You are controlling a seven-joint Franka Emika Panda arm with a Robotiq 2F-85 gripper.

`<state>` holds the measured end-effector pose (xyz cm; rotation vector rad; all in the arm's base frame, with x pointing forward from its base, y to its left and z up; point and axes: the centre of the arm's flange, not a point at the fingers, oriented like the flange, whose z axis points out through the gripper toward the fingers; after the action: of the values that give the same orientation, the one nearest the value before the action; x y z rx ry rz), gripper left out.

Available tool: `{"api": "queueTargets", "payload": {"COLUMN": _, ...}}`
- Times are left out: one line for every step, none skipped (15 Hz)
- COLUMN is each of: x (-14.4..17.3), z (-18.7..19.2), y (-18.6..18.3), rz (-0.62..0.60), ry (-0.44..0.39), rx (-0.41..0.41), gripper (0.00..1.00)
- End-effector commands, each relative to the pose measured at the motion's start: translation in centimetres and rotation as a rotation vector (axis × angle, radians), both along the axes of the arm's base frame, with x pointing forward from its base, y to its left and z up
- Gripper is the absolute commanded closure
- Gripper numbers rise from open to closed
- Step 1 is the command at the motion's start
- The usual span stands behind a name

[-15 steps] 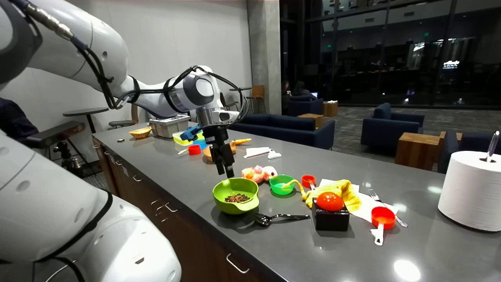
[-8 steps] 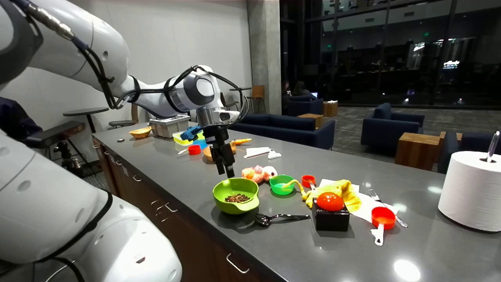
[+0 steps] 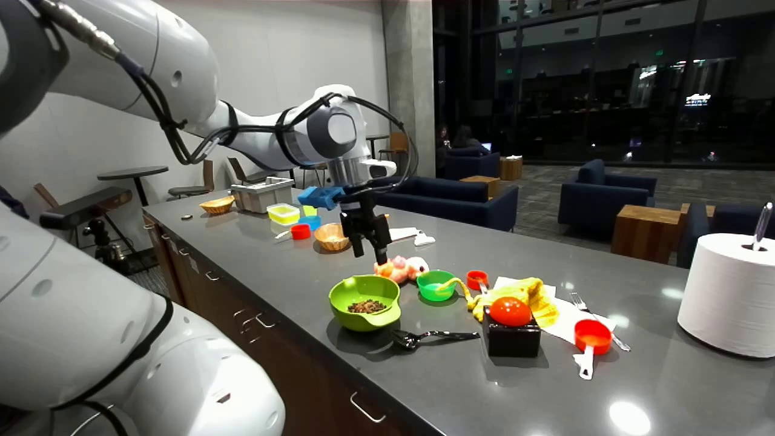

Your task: Press on the red button

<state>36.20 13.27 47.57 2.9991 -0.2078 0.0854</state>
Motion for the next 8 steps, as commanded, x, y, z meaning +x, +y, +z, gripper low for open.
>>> {"api": "queueTargets", "payload": {"x": 1.6, "z": 1.2, "y": -3.5, "rz": 0.069, "ry": 0.023, "rx": 0.066, "gripper": 0.00}}
{"api": "queueTargets", "payload": {"x": 2.0, "z": 1.4, "y": -4.4, "rz": 0.054, "ry": 0.040, "rx": 0.064, "gripper": 0.00}}
{"api": "queueTargets", "payload": {"x": 1.0, "z": 0.7, "y": -3.2, "rz": 0.045, "ry": 0.013, "rx": 0.040, "gripper": 0.00}}
{"api": "queueTargets", "payload": {"x": 1.2, "z": 0.8, "y": -4.0, "rz": 0.044, "ry": 0.017, "rx": 0.048, "gripper": 0.00}}
{"api": "queueTargets", "payload": {"x": 1.4, "z": 0.9, "y": -4.4, "rz": 0.043, "ry": 0.020, "rx": 0.053, "gripper": 0.00}}
{"api": "queueTargets", "payload": {"x": 1.5, "z": 0.9, "y": -4.6, "rz": 0.042, "ry": 0.022, "rx": 0.055, "gripper": 0.00}}
{"api": "queueTargets", "payload": {"x": 1.6, "z": 0.8, "y": -4.5, "rz": 0.043, "ry": 0.024, "rx": 0.055, "gripper": 0.00}}
{"api": "queueTargets", "payload": {"x": 1.6, "z": 0.8, "y": -4.4, "rz": 0.045, "ry": 0.025, "rx": 0.054, "gripper": 0.00}}
